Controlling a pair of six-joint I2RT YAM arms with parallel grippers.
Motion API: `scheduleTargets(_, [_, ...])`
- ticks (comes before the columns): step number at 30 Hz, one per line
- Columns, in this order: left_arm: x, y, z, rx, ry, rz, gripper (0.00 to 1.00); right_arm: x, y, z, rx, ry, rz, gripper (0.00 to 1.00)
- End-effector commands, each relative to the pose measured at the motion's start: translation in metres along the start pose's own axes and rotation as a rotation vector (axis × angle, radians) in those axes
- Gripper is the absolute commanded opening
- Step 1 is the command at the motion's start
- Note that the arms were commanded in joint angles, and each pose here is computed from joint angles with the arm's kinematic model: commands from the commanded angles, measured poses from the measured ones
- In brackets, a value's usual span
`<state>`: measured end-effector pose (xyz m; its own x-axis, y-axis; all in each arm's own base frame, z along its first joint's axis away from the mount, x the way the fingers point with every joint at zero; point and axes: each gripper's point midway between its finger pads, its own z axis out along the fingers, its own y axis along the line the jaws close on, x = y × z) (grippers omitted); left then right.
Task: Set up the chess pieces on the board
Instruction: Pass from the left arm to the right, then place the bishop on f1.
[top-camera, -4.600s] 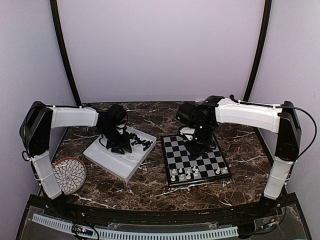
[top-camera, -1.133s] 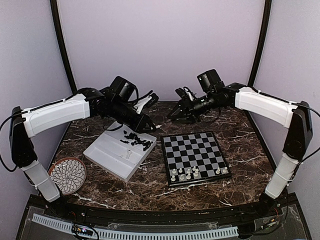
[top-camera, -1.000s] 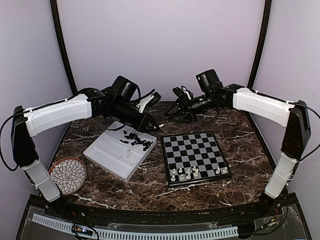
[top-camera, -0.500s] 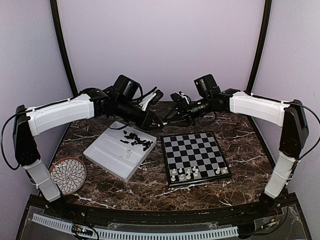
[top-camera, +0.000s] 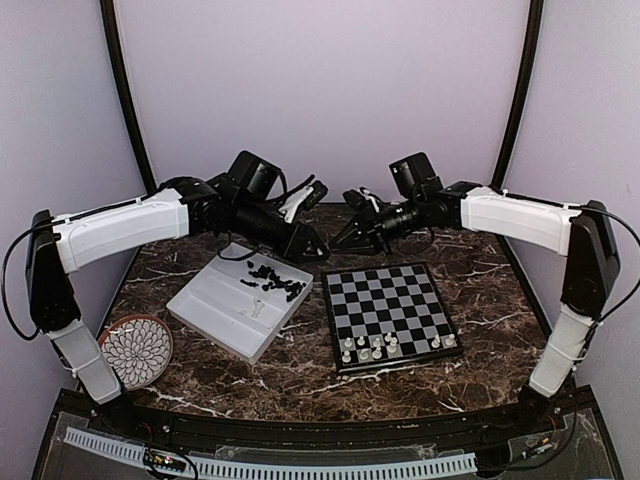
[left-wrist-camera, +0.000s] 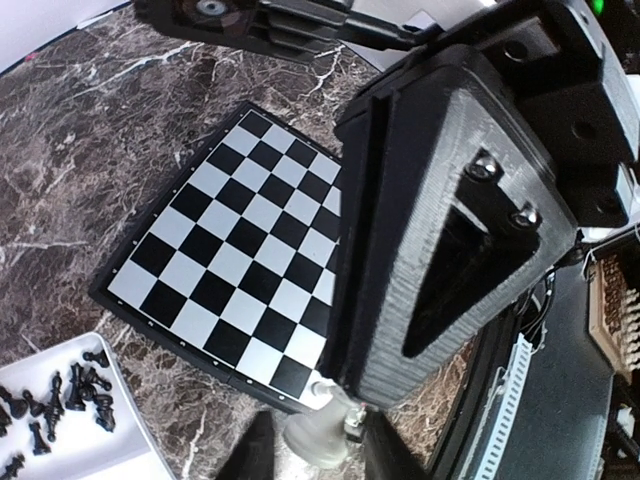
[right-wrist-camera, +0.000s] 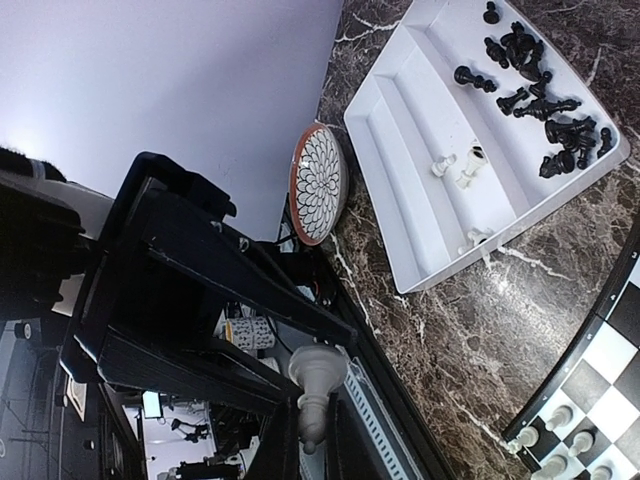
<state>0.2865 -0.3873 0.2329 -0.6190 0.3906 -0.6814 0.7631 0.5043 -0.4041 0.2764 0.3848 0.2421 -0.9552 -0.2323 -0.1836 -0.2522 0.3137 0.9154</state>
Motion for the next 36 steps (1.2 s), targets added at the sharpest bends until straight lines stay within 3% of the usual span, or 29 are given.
scheduleTargets(1, [-0.009,-0.005,-0.012,-0.030,-0.048,0.010,0.40,0.001,0.009,-0.015,0.061,-0.057,-0.072,0.00])
scheduleTargets(6, [-0.006,0.012,-0.025,-0.147,-0.086,-0.012,0.54,0.015,-0.028,-0.052,0.395,-0.077,-0.124,0.00])
scheduleTargets(9, [0.006,0.047,-0.030,-0.338,-0.070,-0.070,0.61,0.039,-0.068,-0.083,0.659,-0.052,-0.118,0.00])
scheduleTargets(12, [0.020,0.083,-0.042,-0.559,-0.015,-0.129,0.62,0.067,-0.096,-0.113,0.846,-0.032,-0.092,0.00])
scheduleTargets(16, [0.023,0.091,-0.045,-0.608,-0.012,-0.150,0.61,0.103,-0.122,-0.137,0.998,0.017,-0.031,0.00])
scheduleTargets(21, [0.022,0.091,-0.042,-0.602,-0.012,-0.160,0.62,0.135,-0.142,-0.148,1.095,0.066,-0.004,0.00])
scheduleTargets(27, [0.024,0.092,-0.036,-0.596,0.005,-0.172,0.61,0.155,-0.154,-0.131,1.084,0.145,-0.025,0.00])
scheduleTargets(36, [0.025,0.092,-0.037,-0.596,0.008,-0.179,0.61,0.153,-0.169,-0.108,1.081,0.195,-0.075,0.00])
